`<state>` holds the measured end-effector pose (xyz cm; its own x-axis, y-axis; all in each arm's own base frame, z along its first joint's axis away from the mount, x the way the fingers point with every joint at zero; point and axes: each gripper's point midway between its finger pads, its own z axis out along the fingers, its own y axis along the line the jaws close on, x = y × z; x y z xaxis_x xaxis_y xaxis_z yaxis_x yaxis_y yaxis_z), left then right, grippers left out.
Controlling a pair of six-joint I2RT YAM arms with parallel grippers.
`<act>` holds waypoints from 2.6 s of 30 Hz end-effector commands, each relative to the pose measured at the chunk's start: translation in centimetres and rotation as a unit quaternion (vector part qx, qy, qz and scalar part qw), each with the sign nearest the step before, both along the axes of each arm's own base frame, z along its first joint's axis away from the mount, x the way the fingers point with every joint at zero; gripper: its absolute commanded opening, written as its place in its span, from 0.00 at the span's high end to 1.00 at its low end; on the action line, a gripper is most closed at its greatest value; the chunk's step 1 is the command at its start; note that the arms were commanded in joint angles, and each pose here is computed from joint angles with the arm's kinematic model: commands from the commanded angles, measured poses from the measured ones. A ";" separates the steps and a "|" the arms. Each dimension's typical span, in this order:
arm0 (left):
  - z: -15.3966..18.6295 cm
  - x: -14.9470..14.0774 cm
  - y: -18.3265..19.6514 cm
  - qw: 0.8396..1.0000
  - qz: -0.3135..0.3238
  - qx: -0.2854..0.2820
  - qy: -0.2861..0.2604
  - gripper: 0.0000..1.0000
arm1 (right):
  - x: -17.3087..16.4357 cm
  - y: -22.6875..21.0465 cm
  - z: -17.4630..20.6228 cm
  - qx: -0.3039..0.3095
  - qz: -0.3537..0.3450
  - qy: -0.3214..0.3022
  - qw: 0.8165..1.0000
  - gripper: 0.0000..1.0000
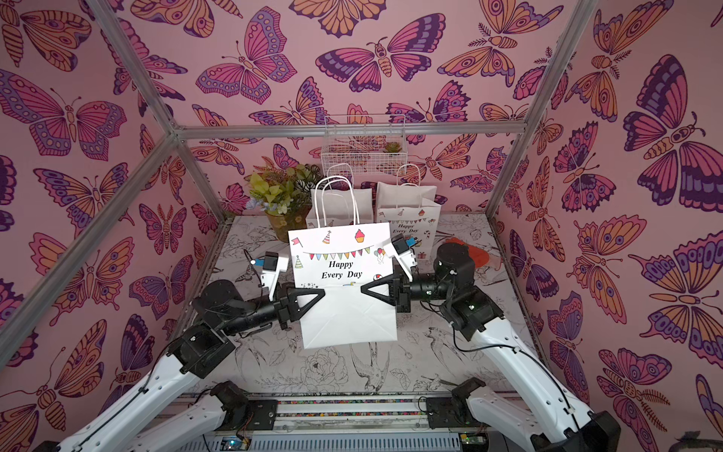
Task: Put away the paper bag
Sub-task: Press the paper bag.
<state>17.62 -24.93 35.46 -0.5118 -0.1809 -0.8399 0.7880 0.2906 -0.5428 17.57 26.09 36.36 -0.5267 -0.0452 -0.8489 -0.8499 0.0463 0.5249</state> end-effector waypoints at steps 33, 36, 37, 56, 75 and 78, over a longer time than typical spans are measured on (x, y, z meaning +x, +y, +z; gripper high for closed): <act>0.4 -0.3 1.1 0.999 0.024 0.022 -0.026 1.00 | 0.3 -1.7 0.5 0.000 -0.014 -0.013 1.000 0.93; 0.2 -0.3 1.1 0.999 0.023 0.026 -0.024 1.00 | 0.5 -1.7 0.6 0.003 -0.017 -0.011 1.000 1.00; 0.2 -0.3 1.0 0.999 0.020 0.026 -0.022 0.99 | 0.5 -1.7 0.5 0.004 -0.017 -0.011 1.000 1.00; 0.0 1.4 -0.6 1.000 0.012 -0.006 -0.012 0.73 | 0.8 -1.0 -1.2 -0.006 0.015 0.018 1.000 1.00; -5.3 2.2 0.2 0.988 0.053 0.078 0.123 1.00 | 4.1 -3.9 -0.4 -0.113 -0.165 0.008 0.980 0.01; -5.0 2.3 -0.3 0.986 0.044 0.079 0.142 1.00 | 3.2 -5.3 0.4 -0.124 -0.202 0.012 0.971 0.01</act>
<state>19.88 -25.15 30.52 -0.6767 -0.1161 -0.7271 0.6229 0.4363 -0.6494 21.23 22.75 36.42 -0.5608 -0.0443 -0.8268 -0.7722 0.3881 0.5030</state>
